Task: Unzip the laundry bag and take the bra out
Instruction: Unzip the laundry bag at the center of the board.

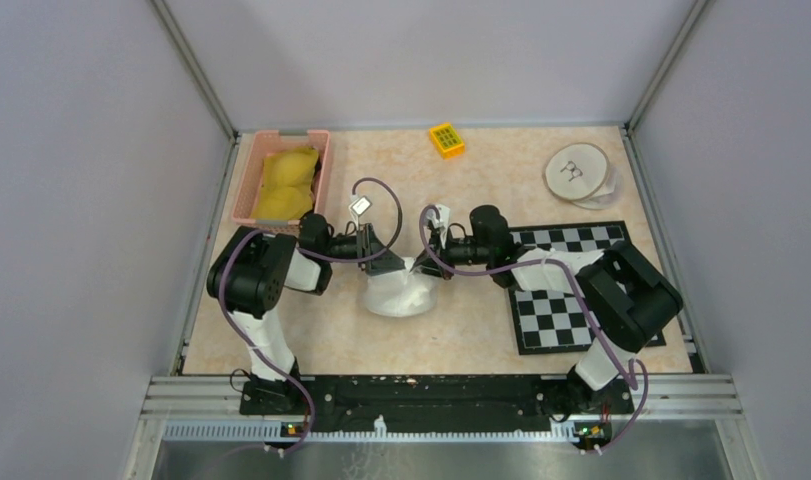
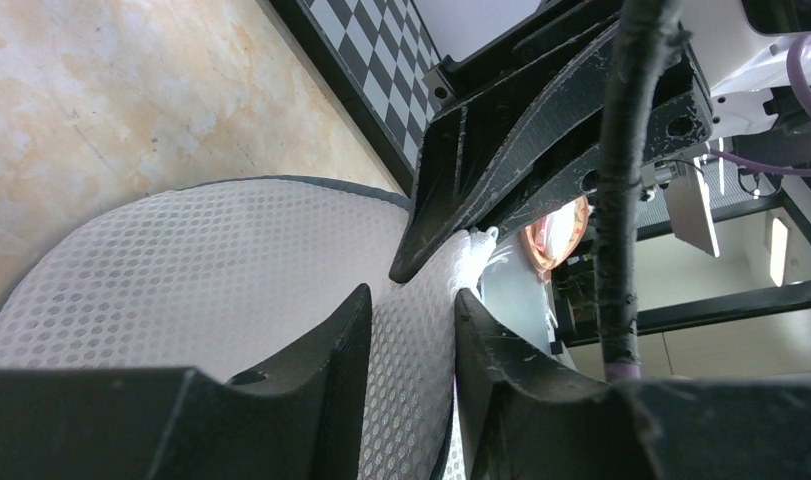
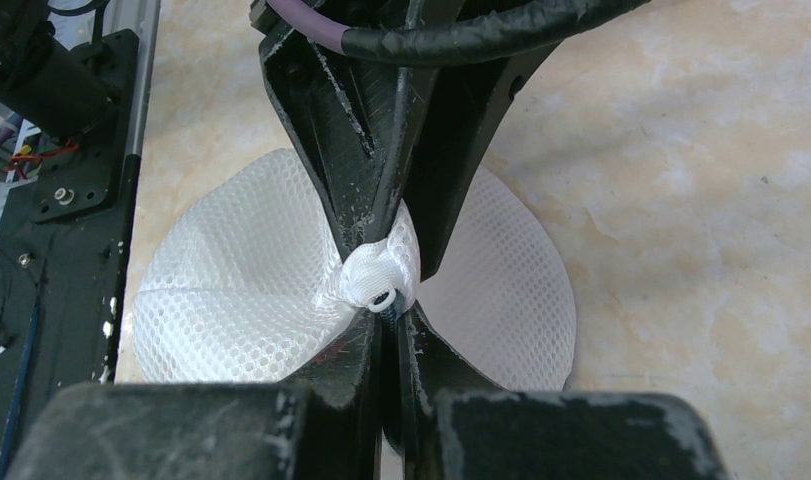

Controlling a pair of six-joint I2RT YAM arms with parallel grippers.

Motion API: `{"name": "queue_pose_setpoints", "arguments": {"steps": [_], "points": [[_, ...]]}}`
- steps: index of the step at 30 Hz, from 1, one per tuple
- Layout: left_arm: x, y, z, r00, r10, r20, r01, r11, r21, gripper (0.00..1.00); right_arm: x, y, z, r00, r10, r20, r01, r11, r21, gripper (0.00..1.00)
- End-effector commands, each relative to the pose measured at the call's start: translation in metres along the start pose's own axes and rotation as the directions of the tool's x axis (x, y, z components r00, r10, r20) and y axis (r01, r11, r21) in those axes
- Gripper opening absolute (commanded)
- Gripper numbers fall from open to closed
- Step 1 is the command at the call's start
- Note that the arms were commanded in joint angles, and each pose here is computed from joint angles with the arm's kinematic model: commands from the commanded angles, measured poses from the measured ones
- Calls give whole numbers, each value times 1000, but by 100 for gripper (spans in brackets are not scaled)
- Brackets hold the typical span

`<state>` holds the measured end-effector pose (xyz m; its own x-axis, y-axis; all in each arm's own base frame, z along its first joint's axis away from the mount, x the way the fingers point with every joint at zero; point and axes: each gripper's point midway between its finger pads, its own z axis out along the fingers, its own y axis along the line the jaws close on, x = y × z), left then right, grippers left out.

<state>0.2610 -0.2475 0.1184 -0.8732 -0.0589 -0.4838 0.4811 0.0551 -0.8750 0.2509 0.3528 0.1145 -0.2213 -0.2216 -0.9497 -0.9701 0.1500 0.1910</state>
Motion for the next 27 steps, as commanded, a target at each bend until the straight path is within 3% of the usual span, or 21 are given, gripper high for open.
{"name": "queue_pose_setpoints", "arguments": {"steps": [1,13,19,27], "points": [[-18,-18,21,993,106,45,-108,993,55,39,-21,34,22,997,-55,52,62,988,-141,0],[-27,-15,26,993,88,75,-93,993,66,46,-17,42,28,997,-55,45,62,984,-165,0],[-23,-3,17,993,84,79,-85,996,6,31,-17,37,26,998,-60,30,63,987,-151,0],[-22,-1,-11,989,103,107,-96,993,-67,38,-21,23,15,998,-46,43,50,993,-104,0]]}}
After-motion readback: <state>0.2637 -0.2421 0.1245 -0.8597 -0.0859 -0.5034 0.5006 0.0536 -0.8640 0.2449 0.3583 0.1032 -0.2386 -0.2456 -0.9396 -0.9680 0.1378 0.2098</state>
